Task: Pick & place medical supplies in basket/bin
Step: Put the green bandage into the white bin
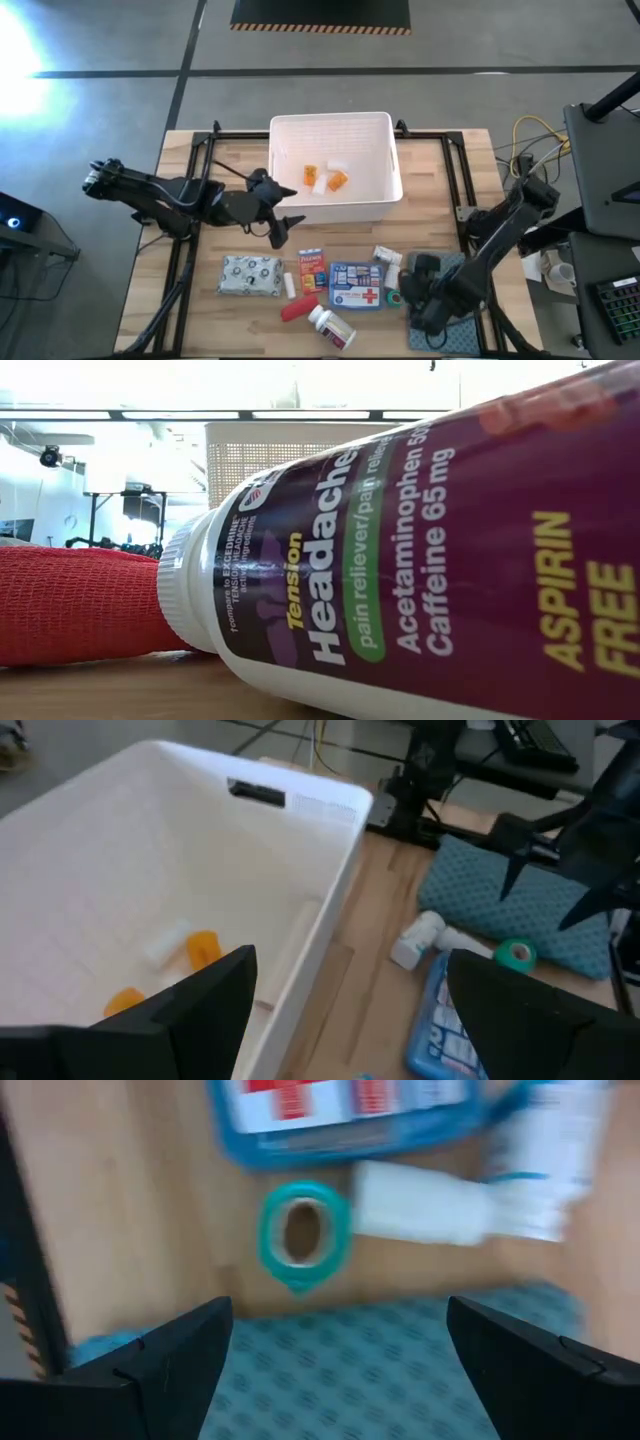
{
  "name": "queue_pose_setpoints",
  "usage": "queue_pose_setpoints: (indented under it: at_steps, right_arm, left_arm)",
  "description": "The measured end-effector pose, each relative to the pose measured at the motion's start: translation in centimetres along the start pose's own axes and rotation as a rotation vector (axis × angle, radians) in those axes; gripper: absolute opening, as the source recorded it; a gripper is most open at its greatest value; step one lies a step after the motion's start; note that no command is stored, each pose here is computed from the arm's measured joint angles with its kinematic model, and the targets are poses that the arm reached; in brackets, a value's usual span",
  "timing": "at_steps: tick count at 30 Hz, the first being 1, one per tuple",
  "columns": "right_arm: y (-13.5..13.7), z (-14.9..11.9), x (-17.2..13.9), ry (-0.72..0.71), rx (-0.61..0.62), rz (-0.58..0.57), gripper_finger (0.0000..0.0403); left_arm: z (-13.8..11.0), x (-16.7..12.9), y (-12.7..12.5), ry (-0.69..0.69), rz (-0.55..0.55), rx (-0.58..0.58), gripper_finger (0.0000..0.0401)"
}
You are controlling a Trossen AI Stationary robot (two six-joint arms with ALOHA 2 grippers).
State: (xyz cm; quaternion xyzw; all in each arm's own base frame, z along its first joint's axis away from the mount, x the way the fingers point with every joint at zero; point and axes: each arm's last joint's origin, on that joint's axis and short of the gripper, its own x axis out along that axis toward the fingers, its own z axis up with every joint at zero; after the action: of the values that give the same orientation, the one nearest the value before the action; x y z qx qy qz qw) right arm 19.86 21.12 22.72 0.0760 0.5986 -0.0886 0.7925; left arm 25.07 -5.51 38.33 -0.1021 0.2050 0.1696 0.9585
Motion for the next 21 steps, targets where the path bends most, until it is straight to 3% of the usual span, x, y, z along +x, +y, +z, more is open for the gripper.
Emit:
queue_pose_setpoints:
  at_steps: [12,21]
  right_arm:
    - [2.1,-0.5,3.7,-0.076,0.124,0.120,0.0359]
    - [1.6,-1.0,5.4,-0.126,0.195,0.051,0.0359]
  left_arm:
    - [-1.4,-0.2,-0.1,0.097,0.022,-0.022,0.0306]
    - [-1.8,-0.5,-0.2,0.127,0.026,-0.010,0.0306]
